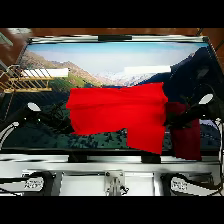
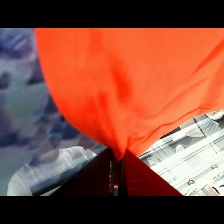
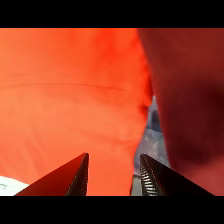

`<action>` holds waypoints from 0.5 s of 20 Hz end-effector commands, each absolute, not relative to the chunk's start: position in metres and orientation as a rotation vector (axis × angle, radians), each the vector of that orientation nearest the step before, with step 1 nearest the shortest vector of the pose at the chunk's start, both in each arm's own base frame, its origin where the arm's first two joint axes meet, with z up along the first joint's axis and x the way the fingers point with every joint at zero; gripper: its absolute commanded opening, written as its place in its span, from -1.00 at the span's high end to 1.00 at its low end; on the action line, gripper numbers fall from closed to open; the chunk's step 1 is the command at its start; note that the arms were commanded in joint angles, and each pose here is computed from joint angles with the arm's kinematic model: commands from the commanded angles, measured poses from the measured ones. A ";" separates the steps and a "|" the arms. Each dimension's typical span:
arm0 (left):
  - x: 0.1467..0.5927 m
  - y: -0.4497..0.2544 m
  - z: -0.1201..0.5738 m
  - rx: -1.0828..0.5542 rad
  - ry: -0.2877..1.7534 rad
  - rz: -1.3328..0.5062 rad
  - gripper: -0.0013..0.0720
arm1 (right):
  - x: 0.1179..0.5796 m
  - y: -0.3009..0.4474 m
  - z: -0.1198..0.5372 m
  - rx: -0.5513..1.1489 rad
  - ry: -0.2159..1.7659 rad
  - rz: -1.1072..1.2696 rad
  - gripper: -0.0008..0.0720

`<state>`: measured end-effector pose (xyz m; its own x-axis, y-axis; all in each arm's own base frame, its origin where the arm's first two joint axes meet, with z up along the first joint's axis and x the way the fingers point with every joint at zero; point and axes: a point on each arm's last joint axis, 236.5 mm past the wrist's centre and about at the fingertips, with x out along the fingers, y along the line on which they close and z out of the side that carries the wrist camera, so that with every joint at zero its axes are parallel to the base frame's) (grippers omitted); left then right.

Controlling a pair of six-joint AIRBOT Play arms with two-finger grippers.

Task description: Fold the shirts.

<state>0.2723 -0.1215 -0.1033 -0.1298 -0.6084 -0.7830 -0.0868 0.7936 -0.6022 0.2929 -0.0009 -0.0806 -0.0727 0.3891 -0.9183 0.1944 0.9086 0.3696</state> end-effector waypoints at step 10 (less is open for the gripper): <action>0.278 -0.120 -0.102 -0.548 1.633 -0.482 0.88 | 0.293 0.010 -0.111 0.555 1.651 0.137 -0.20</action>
<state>0.2761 -0.1207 -0.1019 -0.1105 -0.6052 -0.7883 -0.0785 0.7960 -0.6001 0.2875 0.0046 -0.1052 -0.0922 0.4130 -0.9060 0.2470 0.8910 0.3810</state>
